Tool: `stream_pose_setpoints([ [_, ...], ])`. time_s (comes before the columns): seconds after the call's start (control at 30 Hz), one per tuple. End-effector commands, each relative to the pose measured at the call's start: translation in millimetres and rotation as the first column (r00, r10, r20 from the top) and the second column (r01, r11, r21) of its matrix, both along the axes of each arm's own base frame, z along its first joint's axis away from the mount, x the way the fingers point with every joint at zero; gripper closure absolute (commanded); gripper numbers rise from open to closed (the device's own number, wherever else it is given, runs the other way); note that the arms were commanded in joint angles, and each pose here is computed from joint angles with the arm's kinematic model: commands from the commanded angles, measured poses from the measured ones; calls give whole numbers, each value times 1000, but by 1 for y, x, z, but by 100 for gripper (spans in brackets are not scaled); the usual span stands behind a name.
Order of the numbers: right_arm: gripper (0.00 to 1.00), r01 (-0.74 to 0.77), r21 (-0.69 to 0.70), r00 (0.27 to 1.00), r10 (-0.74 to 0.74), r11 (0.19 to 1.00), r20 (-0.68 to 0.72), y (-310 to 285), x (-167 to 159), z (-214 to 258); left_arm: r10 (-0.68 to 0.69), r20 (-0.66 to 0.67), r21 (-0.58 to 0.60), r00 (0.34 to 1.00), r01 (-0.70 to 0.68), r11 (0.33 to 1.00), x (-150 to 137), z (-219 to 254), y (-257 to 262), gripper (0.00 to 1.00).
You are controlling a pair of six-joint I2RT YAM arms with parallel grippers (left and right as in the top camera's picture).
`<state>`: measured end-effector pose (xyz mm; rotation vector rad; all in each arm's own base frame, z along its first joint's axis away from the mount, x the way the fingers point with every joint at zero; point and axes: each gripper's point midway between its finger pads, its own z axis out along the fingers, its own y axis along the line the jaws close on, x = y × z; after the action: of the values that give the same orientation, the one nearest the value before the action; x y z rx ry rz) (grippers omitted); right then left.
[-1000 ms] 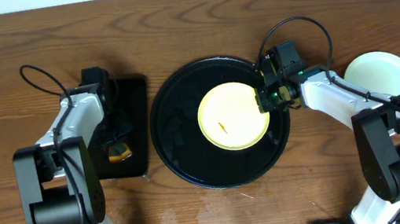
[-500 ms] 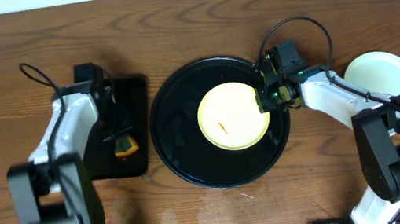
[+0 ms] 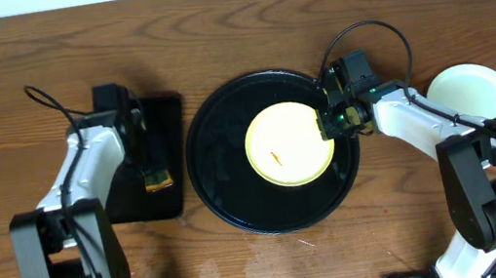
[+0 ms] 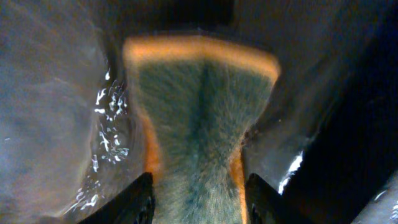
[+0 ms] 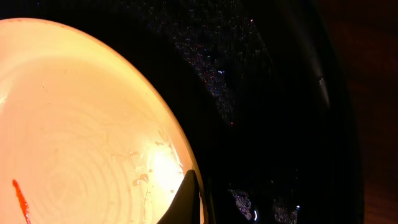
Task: Clean dirty plates on tray and stack at the side
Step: 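Scrub the yellow plate with the sponge in the left gripper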
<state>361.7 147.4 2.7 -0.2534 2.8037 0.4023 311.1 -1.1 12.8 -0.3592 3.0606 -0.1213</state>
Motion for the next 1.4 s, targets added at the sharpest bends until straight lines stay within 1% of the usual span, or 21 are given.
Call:
stream_pose_setpoints([
  [0.0,99,36,-97,997,-43,995,-69,-19,-14,-27,-20,-60,-5,998,20,1000,-15,-20,-8,59],
  [0.03,99,37,-97,997,-44,995,-70,-19,-14,-27,-25,-60,-5,998,24,1000,-15,-23,-9,65],
  [0.1,99,36,-97,997,-43,995,-70,-19,-14,-28,-26,-54,-4,998,26,1000,-13,-24,-9,87],
  [0.13,99,36,-97,997,-43,995,-70,-19,-14,-28,-26,-47,-3,999,26,1000,-12,-24,-9,92],
  [0.3,99,36,-97,997,-43,995,-69,-19,-14,-27,-16,-18,8,1000,16,1000,2,-7,-5,93],
  [0.5,99,36,-97,997,-43,995,-70,-19,-14,-28,-4,12,-2,1000,4,1000,16,49,-12,93],
  [0.53,99,36,-97,997,-43,995,-70,-19,-14,-28,-9,24,-20,1000,9,1000,17,59,-18,93],
  [0.63,99,37,-95,997,-43,995,-63,-19,-13,-27,-59,94,-139,994,72,988,21,87,-55,93],
  [0.67,96,34,-92,998,-38,995,-50,-17,-10,-26,-77,114,-175,990,97,980,21,93,-67,93],
  [0.7,91,16,-91,999,-18,996,-29,-16,-6,-25,-99,132,-198,986,124,972,20,98,-79,93],
  [0.77,84,-28,-93,999,29,995,13,-14,2,-22,-120,147,-205,982,149,967,18,102,-96,93],
  [0.83,81,-79,-83,996,82,993,34,-9,4,-21,-127,148,-215,981,158,964,17,102,-113,93],
  [0.9,83,-111,-64,993,113,992,29,-5,1,-20,-127,149,-228,981,159,961,15,100,-132,93],
  [0.93,90,-113,-58,993,114,992,25,-4,0,-21,-131,151,-233,980,164,959,15,97,-140,92],
  [0.97,99,-113,-58,993,115,992,23,-4,-1,-21,-133,155,-239,979,168,956,14,96,-149,93],
  [1.0,99,-113,-59,993,115,992,18,-4,-2,-22,-134,159,-246,978,171,954,14,94,-158,93],
  [1.07,99,-72,-56,997,72,996,4,-6,-4,-24,-130,163,-262,978,170,950,14,88,-177,92],
  [1.17,99,105,-93,993,-110,990,-44,-21,-8,-29,-121,148,-280,981,159,947,13,77,-201,93],
  [1.23,99,262,-158,959,-275,952,-64,-41,-12,-33,-115,132,-288,985,149,946,11,68,-215,93],
  [1.3,99,383,-203,911,-405,901,-79,-56,-17,-35,-118,119,-294,986,148,944,10,56,-229,93],
  [1.37,99,418,-207,893,-442,884,-85,-61,-18,-36,-122,110,-299,986,150,942,10,44,-242,93],
])
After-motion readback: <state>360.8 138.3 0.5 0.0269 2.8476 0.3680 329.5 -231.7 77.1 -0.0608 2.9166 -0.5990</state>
